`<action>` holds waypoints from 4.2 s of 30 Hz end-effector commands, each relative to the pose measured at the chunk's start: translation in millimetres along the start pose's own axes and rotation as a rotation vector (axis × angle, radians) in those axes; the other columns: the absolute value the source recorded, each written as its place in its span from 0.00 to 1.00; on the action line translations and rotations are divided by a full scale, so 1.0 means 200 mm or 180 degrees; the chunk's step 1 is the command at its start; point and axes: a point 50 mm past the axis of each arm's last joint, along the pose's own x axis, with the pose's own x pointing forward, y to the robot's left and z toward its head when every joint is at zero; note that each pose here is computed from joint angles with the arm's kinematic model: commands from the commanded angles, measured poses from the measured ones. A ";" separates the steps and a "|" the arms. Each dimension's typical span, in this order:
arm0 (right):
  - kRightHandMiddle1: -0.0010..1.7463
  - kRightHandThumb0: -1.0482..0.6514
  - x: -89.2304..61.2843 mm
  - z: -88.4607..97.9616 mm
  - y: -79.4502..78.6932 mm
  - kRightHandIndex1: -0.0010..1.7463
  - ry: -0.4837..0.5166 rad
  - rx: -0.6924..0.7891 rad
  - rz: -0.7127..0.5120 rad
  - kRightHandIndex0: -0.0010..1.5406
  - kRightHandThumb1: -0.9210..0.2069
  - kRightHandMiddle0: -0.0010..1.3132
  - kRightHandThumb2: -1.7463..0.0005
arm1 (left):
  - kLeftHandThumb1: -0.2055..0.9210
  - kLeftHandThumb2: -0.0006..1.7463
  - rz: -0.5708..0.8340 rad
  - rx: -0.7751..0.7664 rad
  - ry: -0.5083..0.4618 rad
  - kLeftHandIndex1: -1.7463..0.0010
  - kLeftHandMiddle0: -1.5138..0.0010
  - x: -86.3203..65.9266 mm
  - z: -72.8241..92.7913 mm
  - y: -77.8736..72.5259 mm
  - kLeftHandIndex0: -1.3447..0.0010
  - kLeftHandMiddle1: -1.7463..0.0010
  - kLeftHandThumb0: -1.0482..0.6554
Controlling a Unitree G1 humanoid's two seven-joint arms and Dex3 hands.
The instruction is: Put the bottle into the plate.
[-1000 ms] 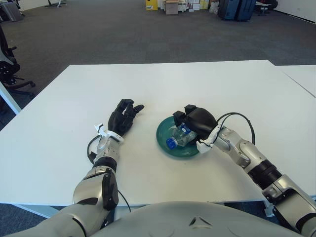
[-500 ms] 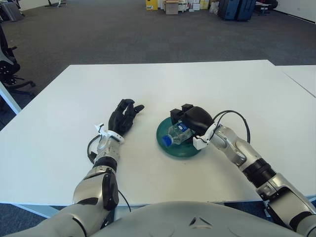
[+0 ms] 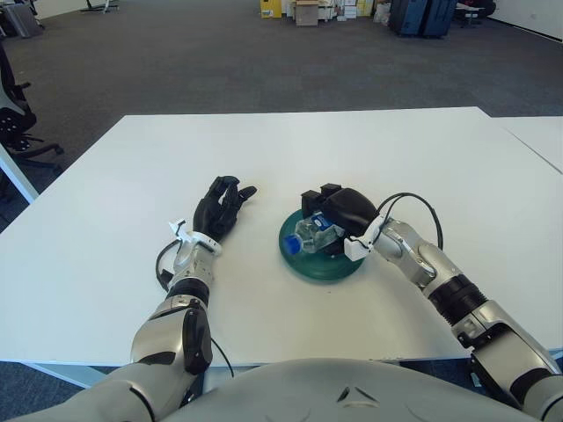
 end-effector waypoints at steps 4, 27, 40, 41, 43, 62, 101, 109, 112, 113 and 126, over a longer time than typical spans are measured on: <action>0.15 0.01 -0.02 -0.03 -0.08 0.03 -0.0316 -0.0159 -0.0036 0.01 0.01 0.00 0.64 | 0.99 0.30 0.0074 -0.0032 0.0051 0.00 0.66 -0.01 -0.03 0.00 0.84 0.23 0.41; 0.00 0.00 -0.16 -0.16 -0.29 0.00 -0.0165 0.0071 -0.0692 0.00 0.00 0.00 0.60 | 1.00 0.30 -0.0057 -0.0122 0.0049 0.00 0.64 -0.02 -0.02 0.01 0.85 0.25 0.41; 0.01 0.00 -0.24 -0.40 -0.34 0.00 0.0555 0.1316 -0.2224 0.00 0.00 0.02 0.57 | 1.00 0.30 -0.0026 -0.0065 0.0068 0.00 0.65 -0.02 -0.02 0.02 0.85 0.22 0.40; 0.01 0.00 -0.23 -0.42 -0.33 0.00 0.0618 0.1454 -0.2336 0.00 0.00 0.03 0.57 | 1.00 0.30 -0.0024 -0.0062 0.0069 0.00 0.65 -0.02 -0.02 0.02 0.85 0.22 0.40; 0.02 0.00 -0.24 -0.48 -0.30 0.00 0.0818 0.1751 -0.2520 0.01 0.00 0.03 0.57 | 1.00 0.30 -0.0023 -0.0060 0.0071 0.00 0.65 -0.02 -0.01 0.02 0.85 0.22 0.40; 0.45 0.22 -0.29 -0.62 0.10 0.03 0.1743 0.4334 -0.2876 0.30 0.00 0.03 0.51 | 1.00 0.30 -0.0007 0.0007 0.0052 0.00 0.65 -0.04 0.00 0.04 0.85 0.23 0.41; 0.44 0.23 -0.37 -0.55 0.30 0.02 0.2014 0.4083 -0.2256 0.32 0.00 0.02 0.51 | 1.00 0.30 0.0027 0.0046 0.0078 0.00 0.66 -0.04 0.00 0.04 0.85 0.28 0.41; 0.45 0.22 -0.39 -0.55 0.33 0.02 0.2111 0.4078 -0.2134 0.33 0.00 0.02 0.51 | 1.00 0.35 0.0052 0.0191 0.0052 0.24 0.76 -0.05 0.00 0.04 0.93 0.63 0.31; 0.45 0.21 -0.39 -0.55 0.33 0.02 0.2135 0.4088 -0.2086 0.33 0.00 0.02 0.51 | 1.00 0.42 0.0013 0.0403 0.0093 0.56 0.84 -0.06 -0.01 0.04 0.98 0.89 0.21; 0.45 0.21 -0.38 -0.55 0.33 0.02 0.2139 0.4093 -0.2072 0.33 0.00 0.02 0.51 | 1.00 0.42 -0.0008 0.0514 0.0120 0.60 0.86 -0.06 -0.01 0.03 0.98 0.91 0.20; 0.46 0.20 -0.36 -0.54 0.36 0.02 0.2183 0.4162 -0.1971 0.34 0.00 0.03 0.52 | 1.00 0.41 -0.0217 0.1668 0.0393 0.99 1.00 -0.08 0.00 0.02 1.00 1.00 0.08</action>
